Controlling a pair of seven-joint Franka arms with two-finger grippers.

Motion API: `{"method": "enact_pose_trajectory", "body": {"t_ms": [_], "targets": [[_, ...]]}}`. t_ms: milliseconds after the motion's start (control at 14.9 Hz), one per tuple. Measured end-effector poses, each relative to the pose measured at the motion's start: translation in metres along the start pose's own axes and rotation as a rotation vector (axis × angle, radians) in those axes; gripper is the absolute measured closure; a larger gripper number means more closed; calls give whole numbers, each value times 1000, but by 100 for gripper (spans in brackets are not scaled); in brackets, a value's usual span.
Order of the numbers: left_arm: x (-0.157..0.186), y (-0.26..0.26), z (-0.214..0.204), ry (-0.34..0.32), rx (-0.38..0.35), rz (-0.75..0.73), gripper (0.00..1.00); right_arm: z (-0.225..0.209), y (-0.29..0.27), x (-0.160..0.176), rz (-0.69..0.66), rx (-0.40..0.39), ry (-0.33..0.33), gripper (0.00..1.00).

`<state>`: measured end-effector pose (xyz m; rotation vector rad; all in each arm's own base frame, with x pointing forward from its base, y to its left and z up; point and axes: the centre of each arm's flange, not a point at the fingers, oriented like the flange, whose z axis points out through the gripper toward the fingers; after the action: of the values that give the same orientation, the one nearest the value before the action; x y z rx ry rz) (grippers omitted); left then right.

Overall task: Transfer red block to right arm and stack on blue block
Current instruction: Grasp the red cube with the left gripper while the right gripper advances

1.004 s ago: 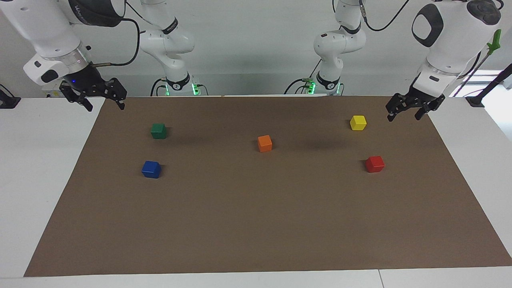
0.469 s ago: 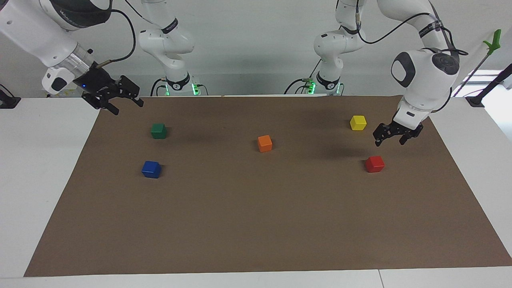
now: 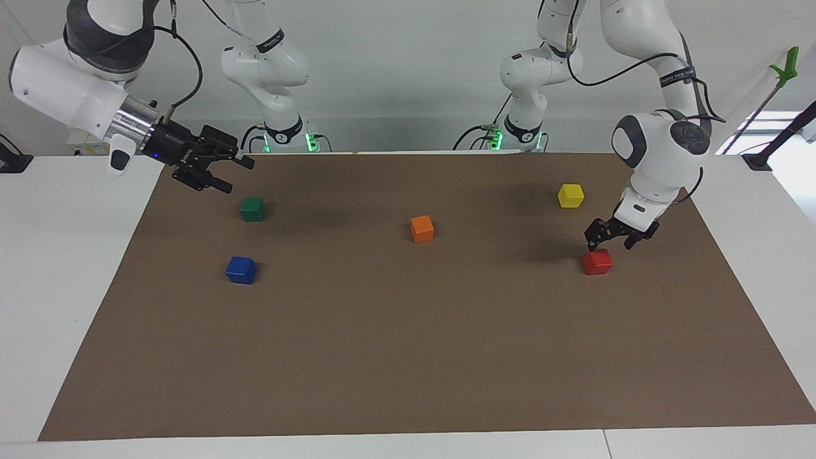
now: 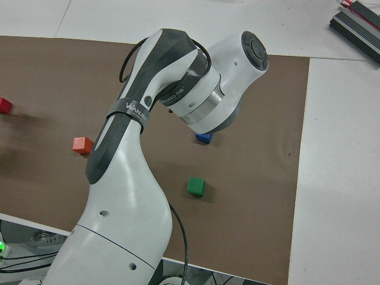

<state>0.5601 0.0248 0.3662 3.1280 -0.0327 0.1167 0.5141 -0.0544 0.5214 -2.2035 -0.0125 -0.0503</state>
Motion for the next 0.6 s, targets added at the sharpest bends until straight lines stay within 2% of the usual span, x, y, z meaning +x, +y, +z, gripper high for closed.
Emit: {"method": "enact_pose_trajectory", "body": {"t_ms": [335, 469, 603], "targets": [[-11, 1, 28, 2, -3, 0, 0, 31, 23, -19, -20, 280, 7, 0], [-12, 1, 32, -2, -3, 1, 4, 48, 31, -27, -15, 391, 17, 0], [-13, 1, 34, -6, -4, 1, 26, 66, 36, -36, -10, 508, 23, 0]]}}
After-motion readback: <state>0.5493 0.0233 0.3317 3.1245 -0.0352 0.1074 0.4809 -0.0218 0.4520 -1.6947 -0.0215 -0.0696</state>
